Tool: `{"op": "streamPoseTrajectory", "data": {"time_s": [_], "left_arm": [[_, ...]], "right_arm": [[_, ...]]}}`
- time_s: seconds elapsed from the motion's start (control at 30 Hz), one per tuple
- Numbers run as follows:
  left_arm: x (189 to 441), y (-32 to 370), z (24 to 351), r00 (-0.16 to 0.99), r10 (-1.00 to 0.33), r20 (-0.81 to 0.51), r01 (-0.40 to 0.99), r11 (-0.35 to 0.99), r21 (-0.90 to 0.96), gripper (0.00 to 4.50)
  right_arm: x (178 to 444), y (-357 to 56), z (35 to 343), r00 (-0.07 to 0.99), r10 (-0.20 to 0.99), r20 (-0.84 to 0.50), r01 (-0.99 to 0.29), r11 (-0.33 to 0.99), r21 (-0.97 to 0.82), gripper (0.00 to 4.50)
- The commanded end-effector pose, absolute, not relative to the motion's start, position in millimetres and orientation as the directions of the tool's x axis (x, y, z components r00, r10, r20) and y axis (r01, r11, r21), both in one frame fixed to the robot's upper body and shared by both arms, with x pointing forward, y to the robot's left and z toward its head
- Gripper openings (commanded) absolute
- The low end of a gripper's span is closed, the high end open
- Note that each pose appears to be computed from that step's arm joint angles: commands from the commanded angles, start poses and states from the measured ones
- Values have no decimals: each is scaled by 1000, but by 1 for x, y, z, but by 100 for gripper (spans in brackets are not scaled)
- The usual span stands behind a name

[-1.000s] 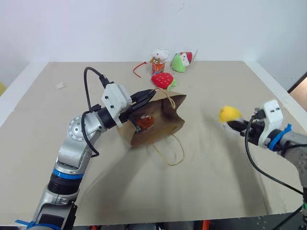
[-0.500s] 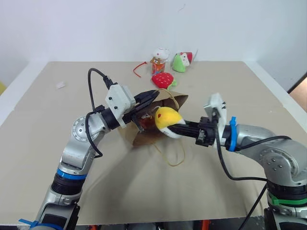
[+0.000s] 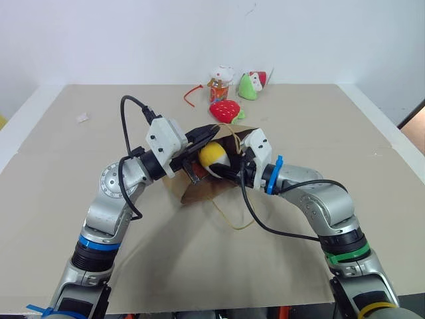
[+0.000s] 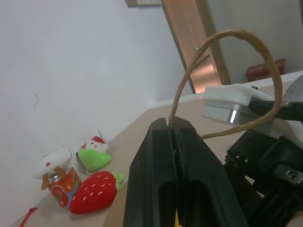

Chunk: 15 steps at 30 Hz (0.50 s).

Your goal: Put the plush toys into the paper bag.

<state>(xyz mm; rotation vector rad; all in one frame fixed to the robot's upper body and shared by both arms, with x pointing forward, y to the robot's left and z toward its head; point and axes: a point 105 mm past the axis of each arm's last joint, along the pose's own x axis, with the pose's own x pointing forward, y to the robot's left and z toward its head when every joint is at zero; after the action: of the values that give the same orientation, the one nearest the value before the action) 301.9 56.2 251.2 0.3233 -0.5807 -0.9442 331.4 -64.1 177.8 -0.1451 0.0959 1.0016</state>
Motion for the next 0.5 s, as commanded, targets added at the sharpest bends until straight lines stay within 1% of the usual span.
{"op": "streamPoseTrajectory", "data": {"time_s": [0.03, 0.07, 0.1, 0.2, 0.3, 0.4, 0.5], "left_arm": [[293, 58, 261, 430, -832, 351, 635, 555, 538, 0], [293, 58, 261, 430, -832, 350, 635, 554, 538, 0], [293, 58, 261, 430, -833, 349, 635, 554, 538, 0], [294, 58, 261, 430, -833, 348, 636, 553, 538, 0], [295, 58, 262, 429, -834, 348, 636, 552, 539, 0], [298, 57, 263, 427, -833, 351, 637, 553, 536, 0], [299, 56, 264, 423, -834, 355, 640, 552, 535, 0]], "right_arm": [[310, -72, 219, 468, 882, -58, -875, 453, -173, 413], [306, -75, 222, 459, 886, -63, -879, 443, -176, 421], [302, -81, 225, 447, 891, -78, -886, 429, -174, 445], [292, -102, 228, 434, 891, -137, -897, 412, -161, 445], [290, -123, 224, 460, 867, -192, -887, 440, -138, 445], [290, -148, 200, 513, 809, -286, -855, 511, -88, 445], [285, -148, 175, 521, 795, -310, -831, 556, 29, 445]]}}
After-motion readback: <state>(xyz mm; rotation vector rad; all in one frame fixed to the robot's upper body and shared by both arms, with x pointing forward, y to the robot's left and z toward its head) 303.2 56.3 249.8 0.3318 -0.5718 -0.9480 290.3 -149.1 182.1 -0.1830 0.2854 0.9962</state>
